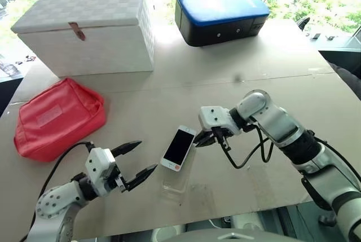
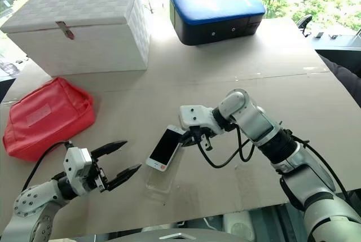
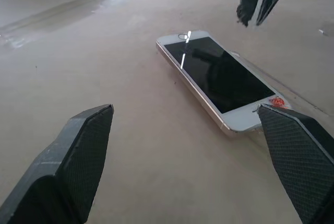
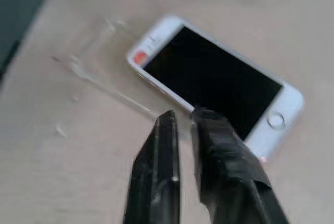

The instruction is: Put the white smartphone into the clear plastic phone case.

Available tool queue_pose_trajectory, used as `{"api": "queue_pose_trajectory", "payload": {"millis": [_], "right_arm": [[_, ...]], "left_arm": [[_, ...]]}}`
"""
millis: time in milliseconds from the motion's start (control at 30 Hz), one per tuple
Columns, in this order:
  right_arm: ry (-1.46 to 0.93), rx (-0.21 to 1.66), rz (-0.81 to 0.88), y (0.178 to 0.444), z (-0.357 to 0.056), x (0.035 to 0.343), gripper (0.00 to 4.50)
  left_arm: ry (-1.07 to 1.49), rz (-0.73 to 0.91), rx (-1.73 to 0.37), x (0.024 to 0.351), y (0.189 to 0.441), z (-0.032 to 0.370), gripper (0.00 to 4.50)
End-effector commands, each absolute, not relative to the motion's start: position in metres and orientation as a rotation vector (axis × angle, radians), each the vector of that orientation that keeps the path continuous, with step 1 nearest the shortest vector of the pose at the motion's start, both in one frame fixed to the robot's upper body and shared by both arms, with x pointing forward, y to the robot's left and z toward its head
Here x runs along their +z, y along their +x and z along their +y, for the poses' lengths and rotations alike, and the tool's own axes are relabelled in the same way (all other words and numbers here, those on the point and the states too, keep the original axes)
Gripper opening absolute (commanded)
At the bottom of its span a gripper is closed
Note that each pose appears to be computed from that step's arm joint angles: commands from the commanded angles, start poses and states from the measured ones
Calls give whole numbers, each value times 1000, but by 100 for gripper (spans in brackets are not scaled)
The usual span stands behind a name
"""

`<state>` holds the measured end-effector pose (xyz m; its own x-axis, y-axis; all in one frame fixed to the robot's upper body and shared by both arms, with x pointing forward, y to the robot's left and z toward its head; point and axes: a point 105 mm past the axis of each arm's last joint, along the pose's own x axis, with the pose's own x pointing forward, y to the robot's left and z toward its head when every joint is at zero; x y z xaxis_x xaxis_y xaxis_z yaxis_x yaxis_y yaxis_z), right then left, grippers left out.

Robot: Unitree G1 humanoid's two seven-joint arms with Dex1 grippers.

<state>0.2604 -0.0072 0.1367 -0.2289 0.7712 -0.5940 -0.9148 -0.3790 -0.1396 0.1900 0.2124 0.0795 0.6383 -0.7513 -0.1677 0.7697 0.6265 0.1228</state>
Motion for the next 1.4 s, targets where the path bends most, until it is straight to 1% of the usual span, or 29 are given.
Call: {"api": "queue_pose_trajectory", "payload": {"millis": [33,133,200,300,333,433,500,533,633,667,700,733,800,833,933,967,1067,1100,1133,1267,1400], "right_arm": [[-694,1892,258,249,-11,138,3],[-646,1846,266,252,-9,125,3],[-655,1778,256,261,-8,117,3],[-667,1742,256,266,-8,112,3],[-667,1735,255,266,-9,112,3],[-669,1718,245,267,-12,113,0],[-663,1714,223,266,-14,118,0],[-645,1725,197,264,-15,123,0],[-606,1784,127,249,-27,144,0],[-590,1801,106,244,-31,151,0],[-557,1792,95,243,-33,159,0],[-541,1744,44,247,-34,169,27],[-530,1698,5,247,-39,180,92],[-536,1687,3,245,-43,181,144],[-559,1662,15,242,-50,179,248],[-557,1652,22,241,-53,179,306],[-551,1626,39,237,-58,178,439],[-549,1617,42,236,-59,178,448],[-546,1605,48,236,-61,177,448],[-539,1516,41,239,-65,177,448],[-521,1464,43,239,-66,176,448]], "left_arm": [[243,76,-944,83,181,199,450],[236,79,-960,79,178,189,450],[224,91,-970,76,177,185,450],[210,126,-986,73,177,180,450],[210,160,-987,70,178,177,450],[255,297,-957,58,181,173,374],[276,377,-937,52,181,171,264],[281,399,-941,52,180,167,233],[306,451,-906,50,185,162,92],[310,463,-899,49,187,162,24],[317,470,-896,48,189,163,2],[330,477,-883,46,194,166,0],[351,481,-866,43,204,173,0],[359,479,-866,43,208,177,0],[381,466,-885,47,213,187,0],[403,456,-906,50,216,190,0],[454,418,-953,59,228,199,0],[467,411,-963,61,232,201,0],[496,397,-979,63,237,203,0],[581,302,-988,81,268,206,0],[649,223,-1016,96,297,197,0]]}}
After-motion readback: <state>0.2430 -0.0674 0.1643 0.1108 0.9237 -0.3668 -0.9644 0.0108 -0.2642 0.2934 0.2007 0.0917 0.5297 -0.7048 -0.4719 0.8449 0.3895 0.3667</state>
